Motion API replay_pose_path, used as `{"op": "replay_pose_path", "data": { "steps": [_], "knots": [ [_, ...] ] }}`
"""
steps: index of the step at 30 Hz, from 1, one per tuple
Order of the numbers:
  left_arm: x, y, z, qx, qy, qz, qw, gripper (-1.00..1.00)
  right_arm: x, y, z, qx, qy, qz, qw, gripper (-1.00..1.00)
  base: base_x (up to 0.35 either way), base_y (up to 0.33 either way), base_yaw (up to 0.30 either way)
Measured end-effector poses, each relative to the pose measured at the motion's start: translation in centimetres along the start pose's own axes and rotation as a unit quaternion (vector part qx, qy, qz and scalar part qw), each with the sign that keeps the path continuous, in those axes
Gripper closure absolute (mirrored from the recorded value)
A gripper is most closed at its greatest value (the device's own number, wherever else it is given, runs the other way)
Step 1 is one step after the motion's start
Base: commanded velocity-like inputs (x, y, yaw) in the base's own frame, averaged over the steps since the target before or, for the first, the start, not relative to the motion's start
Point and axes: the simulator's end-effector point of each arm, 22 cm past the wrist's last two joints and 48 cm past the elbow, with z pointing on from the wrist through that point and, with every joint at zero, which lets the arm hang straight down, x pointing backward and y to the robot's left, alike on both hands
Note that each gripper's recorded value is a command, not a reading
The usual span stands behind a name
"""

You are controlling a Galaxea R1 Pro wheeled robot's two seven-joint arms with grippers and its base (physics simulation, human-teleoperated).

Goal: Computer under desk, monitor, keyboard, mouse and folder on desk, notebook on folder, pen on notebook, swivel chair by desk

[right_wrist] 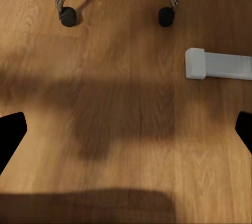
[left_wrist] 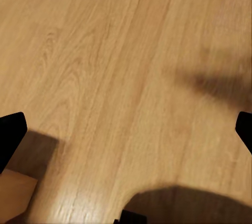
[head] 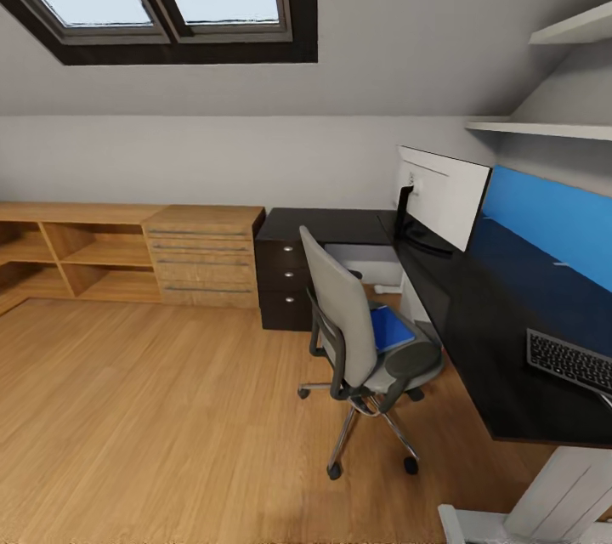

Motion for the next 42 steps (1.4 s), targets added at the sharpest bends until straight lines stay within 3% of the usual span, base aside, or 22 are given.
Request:
{"op": "replay_pose_path", "data": {
  "steps": [14, 26, 42],
  "knots": [
    [2.1, 0.0, 1.8, -0.001, 0.005, 0.001, 1.0000, -1.00, 2.3, 0.2, 1.6, -0.001, 0.005, -0.001, 1.0000, -1.00, 0.000, 0.000, 0.014],
    [3.8, -0.1, 3.4, 0.000, 0.005, 0.001, 1.0000, -1.00, 4.1, 0.2, 3.0, -0.001, 0.005, -0.001, 1.0000, -1.00, 0.000, 0.000, -0.192],
    [6.2, -0.1, 5.5, -0.002, 0.007, 0.002, 1.0000, -1.00, 6.7, 0.2, 4.8, 0.000, 0.008, -0.003, 1.0000, -1.00, 0.000, 0.000, -0.018]
  ]
}}
